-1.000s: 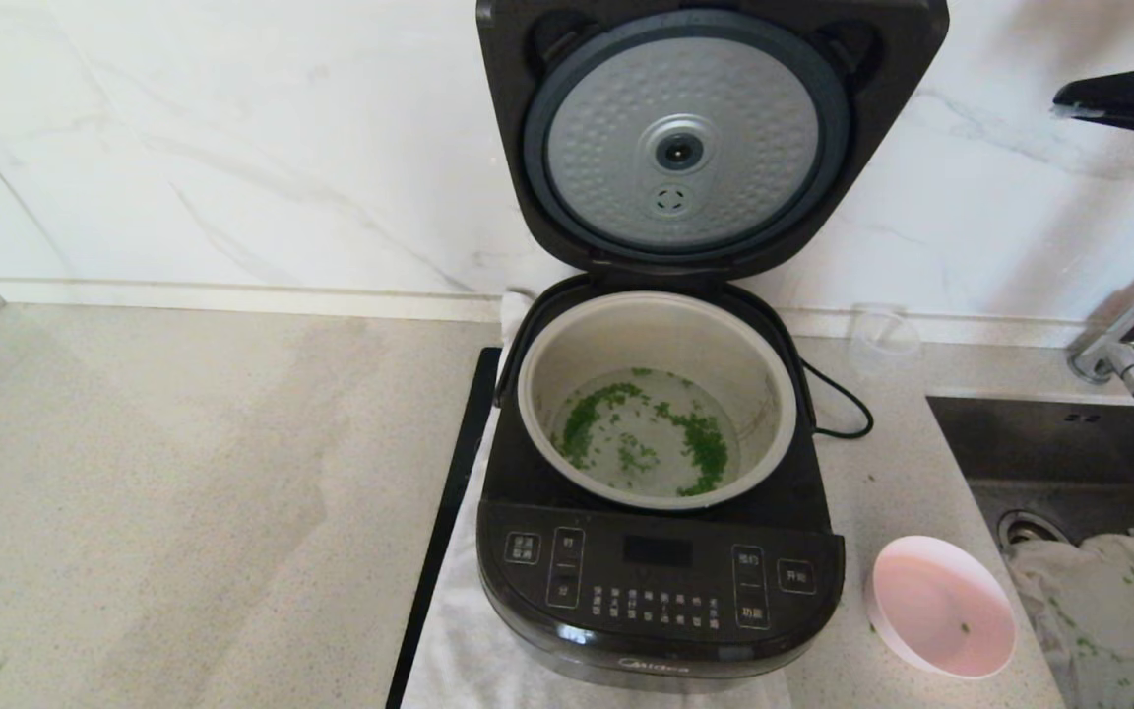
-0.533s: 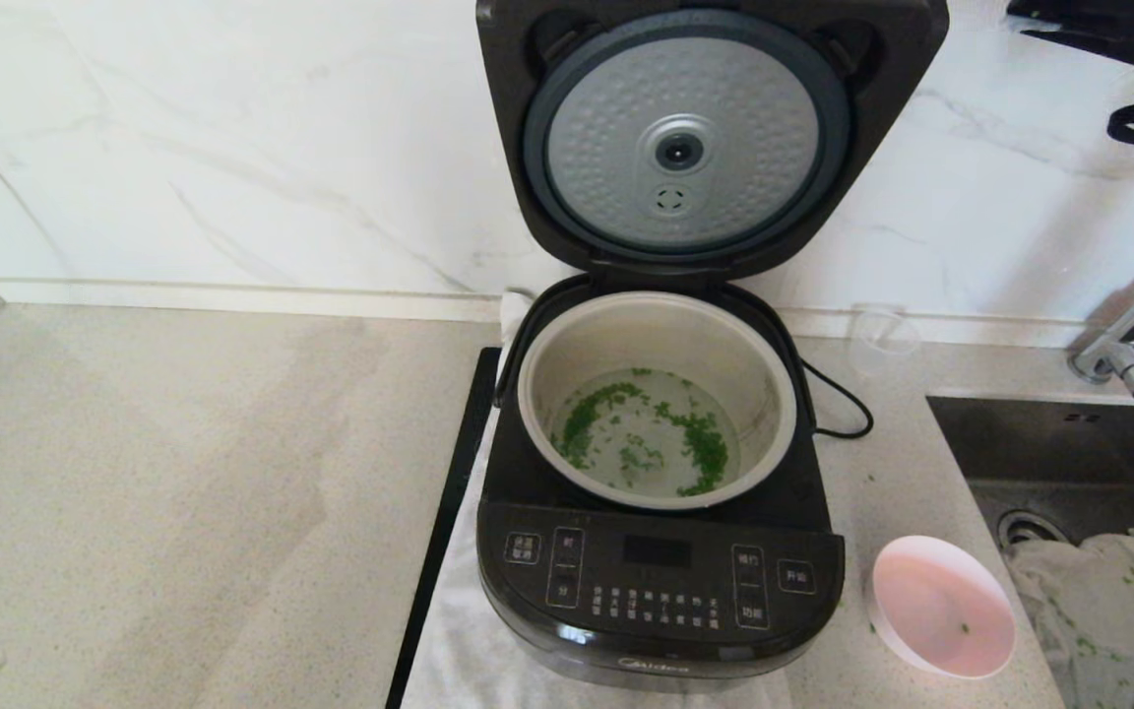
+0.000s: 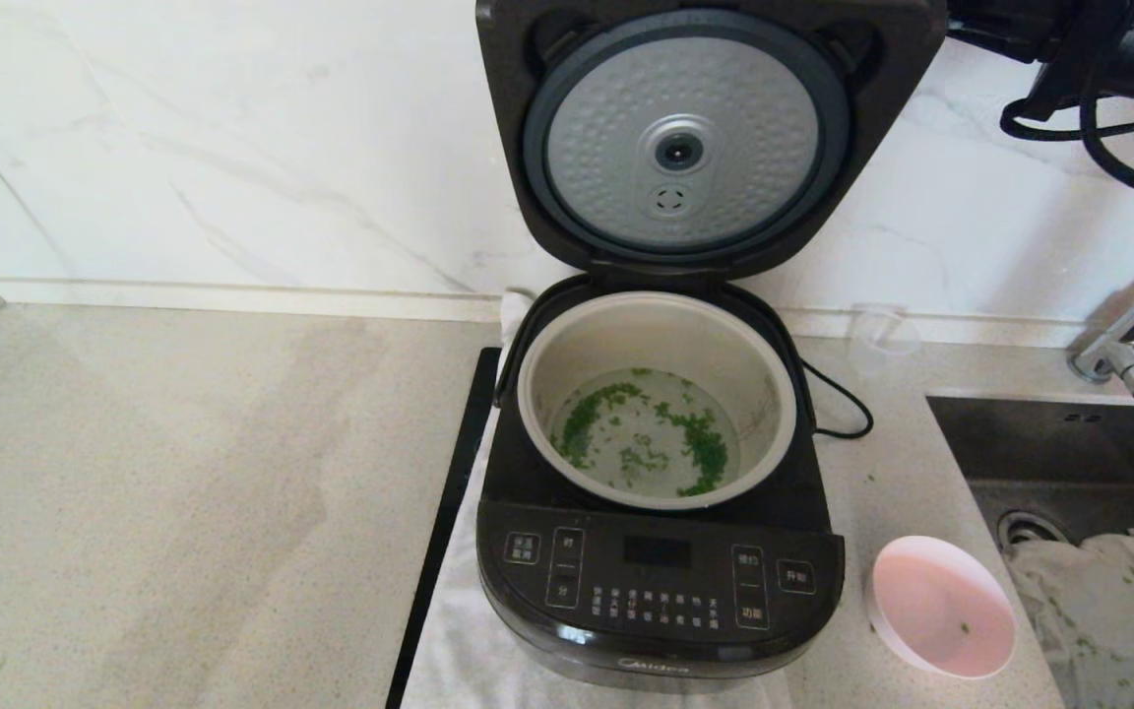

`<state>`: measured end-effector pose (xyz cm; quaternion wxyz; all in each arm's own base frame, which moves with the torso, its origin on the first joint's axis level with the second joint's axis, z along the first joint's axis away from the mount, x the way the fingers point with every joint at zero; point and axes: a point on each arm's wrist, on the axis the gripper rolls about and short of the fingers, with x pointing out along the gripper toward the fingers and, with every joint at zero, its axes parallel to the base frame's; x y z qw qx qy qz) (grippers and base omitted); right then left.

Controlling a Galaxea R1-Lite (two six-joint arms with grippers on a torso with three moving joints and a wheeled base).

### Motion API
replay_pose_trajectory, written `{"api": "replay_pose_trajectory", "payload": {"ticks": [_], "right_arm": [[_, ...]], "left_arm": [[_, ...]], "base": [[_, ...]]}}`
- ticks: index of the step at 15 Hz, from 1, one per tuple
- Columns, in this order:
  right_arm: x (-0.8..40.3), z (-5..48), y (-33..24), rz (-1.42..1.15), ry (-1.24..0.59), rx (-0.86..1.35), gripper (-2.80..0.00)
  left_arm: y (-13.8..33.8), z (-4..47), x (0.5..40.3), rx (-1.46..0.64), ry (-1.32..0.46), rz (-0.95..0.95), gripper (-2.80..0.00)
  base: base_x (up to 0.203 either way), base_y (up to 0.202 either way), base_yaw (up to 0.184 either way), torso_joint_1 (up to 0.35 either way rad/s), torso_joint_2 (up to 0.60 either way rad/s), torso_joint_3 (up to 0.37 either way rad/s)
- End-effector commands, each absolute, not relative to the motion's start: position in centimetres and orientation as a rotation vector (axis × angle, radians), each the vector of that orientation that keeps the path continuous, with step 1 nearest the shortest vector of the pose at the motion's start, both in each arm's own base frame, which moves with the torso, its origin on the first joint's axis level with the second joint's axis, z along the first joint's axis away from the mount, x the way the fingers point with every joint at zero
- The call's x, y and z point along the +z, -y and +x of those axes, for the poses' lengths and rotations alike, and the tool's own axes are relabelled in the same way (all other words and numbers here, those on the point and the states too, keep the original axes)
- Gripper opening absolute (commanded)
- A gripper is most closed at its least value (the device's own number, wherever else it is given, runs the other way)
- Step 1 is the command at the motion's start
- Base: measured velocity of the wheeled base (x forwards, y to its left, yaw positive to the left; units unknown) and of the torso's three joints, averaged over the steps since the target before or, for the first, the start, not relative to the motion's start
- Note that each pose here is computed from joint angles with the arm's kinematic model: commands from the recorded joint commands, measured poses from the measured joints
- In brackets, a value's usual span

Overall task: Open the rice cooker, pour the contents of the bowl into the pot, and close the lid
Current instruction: Close the rice cooker

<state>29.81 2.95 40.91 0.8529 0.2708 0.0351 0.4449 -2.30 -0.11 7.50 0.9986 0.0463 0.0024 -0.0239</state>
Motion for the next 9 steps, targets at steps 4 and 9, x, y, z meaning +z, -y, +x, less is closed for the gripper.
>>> {"api": "replay_pose_trajectory", "payload": {"ticks": [4,9], "right_arm": [[39.9,31.7,-3.4,0.577,-0.092,0.947,-2.80],[40.4,31.1,-4.4,0.603,-0.101,1.006,-2.80]], "left_arm": [[0.1,-2.3,7.5,-0.048,-0.004,0.093,-2.80],[0.1,-2.3,7.5,-0.046,-0.004,0.092,-2.80]], "base": [[0.000,0.000,0.000,0.000,0.00,0.000],[0.000,0.000,0.000,0.000,0.00,0.000]]}}
